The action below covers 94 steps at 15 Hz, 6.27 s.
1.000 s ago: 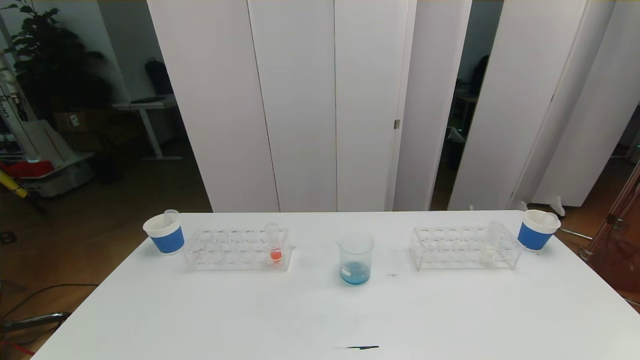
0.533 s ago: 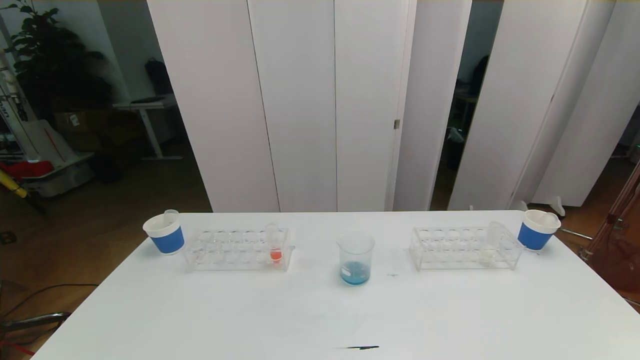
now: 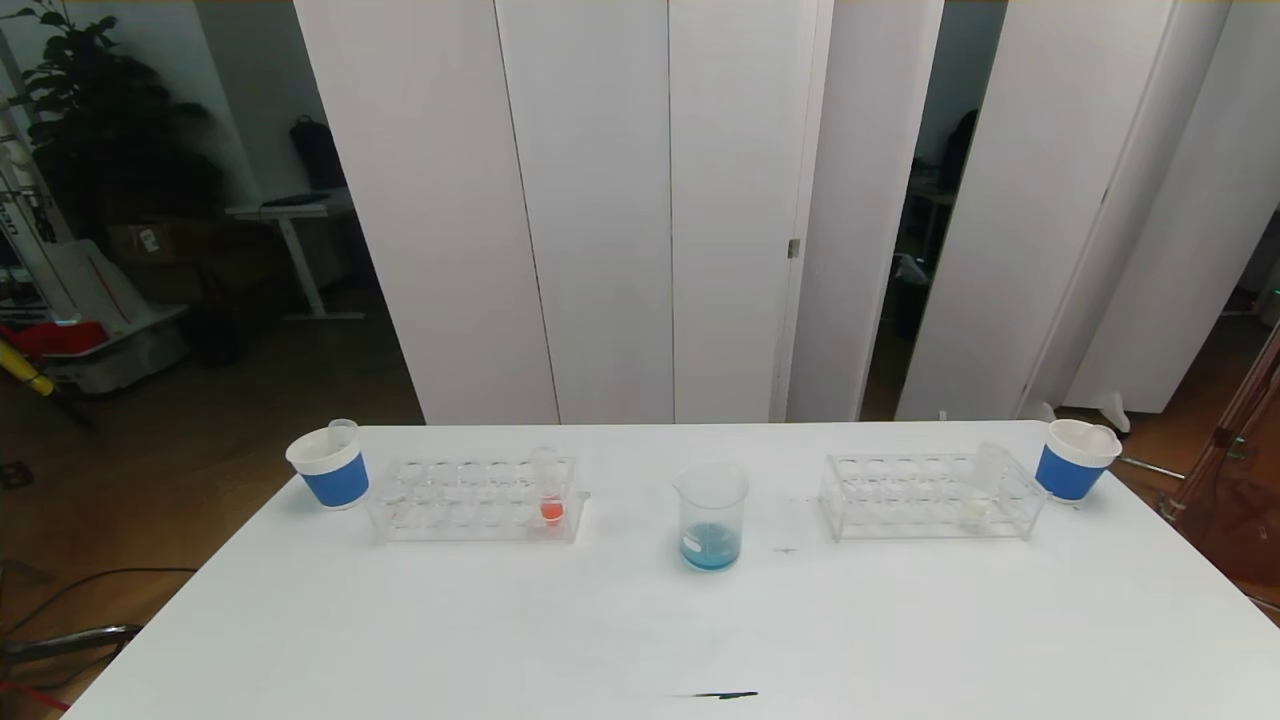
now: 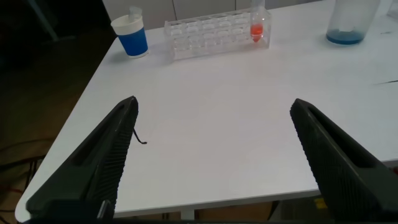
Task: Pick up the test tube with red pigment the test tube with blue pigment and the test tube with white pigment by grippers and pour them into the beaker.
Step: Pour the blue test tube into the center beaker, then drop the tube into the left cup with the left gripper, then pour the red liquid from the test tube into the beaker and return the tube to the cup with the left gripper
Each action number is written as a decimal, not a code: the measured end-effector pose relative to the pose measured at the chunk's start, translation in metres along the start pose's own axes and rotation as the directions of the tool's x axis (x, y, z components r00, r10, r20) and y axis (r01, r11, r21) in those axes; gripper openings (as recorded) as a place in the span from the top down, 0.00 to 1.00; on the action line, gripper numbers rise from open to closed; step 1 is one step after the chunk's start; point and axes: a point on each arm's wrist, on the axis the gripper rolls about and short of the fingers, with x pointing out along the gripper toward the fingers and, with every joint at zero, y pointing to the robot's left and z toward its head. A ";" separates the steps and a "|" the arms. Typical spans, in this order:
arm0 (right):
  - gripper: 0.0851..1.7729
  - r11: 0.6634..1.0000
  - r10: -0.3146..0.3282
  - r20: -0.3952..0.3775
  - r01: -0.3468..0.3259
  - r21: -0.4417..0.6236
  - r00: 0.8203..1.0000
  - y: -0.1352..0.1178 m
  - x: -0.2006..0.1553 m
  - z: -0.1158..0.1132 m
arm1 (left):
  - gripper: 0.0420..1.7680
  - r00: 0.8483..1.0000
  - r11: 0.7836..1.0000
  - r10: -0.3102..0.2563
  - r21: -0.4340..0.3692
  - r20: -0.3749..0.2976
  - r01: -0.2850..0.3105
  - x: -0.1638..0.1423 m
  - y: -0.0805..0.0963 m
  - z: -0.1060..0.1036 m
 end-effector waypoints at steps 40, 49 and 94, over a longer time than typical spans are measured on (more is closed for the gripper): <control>0.02 1.000 0.000 0.000 0.000 0.000 1.000 0.000 0.000 0.000 | 0.01 0.997 1.000 0.015 -0.005 0.072 -0.015 0.005 0.000 -0.001; 0.02 1.000 0.000 0.000 0.000 0.000 1.000 0.000 0.000 0.000 | 0.01 0.994 0.999 0.029 -0.047 0.109 -0.024 0.001 0.001 0.009; 0.02 1.000 0.000 0.000 0.000 0.000 1.000 0.000 0.000 0.000 | 0.01 0.991 0.986 -0.033 -0.165 -0.127 0.012 0.330 -0.105 0.028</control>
